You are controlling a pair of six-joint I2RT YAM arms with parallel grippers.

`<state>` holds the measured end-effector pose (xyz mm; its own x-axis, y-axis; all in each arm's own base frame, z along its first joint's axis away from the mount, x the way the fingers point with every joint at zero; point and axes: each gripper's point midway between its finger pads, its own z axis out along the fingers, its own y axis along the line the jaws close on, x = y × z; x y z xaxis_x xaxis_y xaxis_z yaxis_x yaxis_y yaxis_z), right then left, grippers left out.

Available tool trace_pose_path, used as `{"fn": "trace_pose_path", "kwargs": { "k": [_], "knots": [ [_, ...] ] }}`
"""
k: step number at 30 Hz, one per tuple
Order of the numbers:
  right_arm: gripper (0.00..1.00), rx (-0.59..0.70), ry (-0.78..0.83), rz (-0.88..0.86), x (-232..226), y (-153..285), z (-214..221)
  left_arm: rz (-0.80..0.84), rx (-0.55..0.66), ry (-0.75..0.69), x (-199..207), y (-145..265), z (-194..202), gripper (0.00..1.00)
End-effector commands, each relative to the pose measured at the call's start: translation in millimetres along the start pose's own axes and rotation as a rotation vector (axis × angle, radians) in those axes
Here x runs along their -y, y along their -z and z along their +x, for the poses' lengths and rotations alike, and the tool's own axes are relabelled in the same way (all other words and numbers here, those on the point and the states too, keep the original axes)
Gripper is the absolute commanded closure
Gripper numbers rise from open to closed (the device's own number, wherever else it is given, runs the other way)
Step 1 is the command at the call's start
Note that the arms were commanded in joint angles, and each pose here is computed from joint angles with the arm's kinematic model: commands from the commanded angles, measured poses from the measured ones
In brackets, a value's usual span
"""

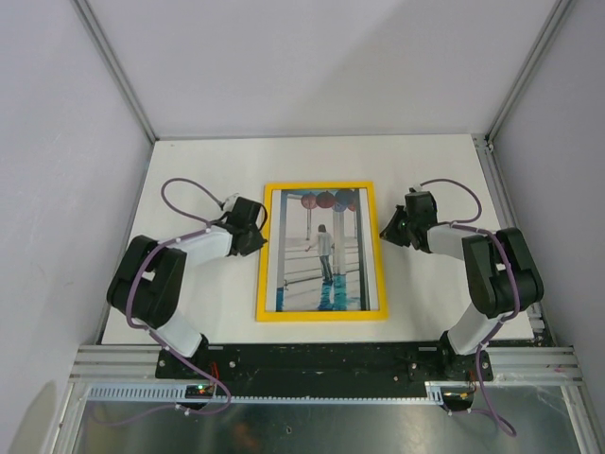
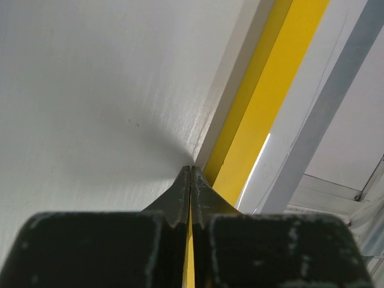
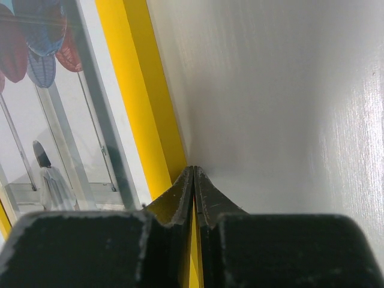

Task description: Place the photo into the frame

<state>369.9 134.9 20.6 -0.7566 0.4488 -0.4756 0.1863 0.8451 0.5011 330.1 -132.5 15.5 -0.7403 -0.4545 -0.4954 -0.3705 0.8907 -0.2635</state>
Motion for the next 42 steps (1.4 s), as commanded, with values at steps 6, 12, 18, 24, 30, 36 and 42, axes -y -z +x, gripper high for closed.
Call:
{"fn": "trace_pose_path", "kwargs": {
  "k": [6, 12, 18, 24, 30, 36, 42],
  "knots": [
    [0.94, -0.069, 0.014, 0.029, 6, 1, 17, 0.071, -0.001, -0.025, 27, 2, -3, 1.0],
    [0.88, -0.051, 0.013, 0.045, 9, 6, 7, 0.073, 0.044, -0.033, 26, 8, -19, 0.99],
    [0.51, 0.026, 0.026, 0.069, 7, 32, -29, 0.11, 0.135, -0.018, 15, 30, -74, 0.79],
    [0.27, 0.134, 0.041, -0.009, -26, 73, -63, 0.241, 0.234, -0.112, 40, 89, -112, 0.33],
    [0.2, 0.229, 0.058, -0.089, -52, 116, -79, 0.359, 0.31, -0.204, 46, 144, -117, 0.01],
    [0.19, 0.298, 0.085, -0.146, -72, 146, -84, 0.408, 0.38, -0.182, 38, 180, -115, 0.0],
    [0.18, 0.328, 0.089, -0.172, -87, 152, -84, 0.413, 0.42, -0.154, 30, 191, -114, 0.0]
  ]
}}
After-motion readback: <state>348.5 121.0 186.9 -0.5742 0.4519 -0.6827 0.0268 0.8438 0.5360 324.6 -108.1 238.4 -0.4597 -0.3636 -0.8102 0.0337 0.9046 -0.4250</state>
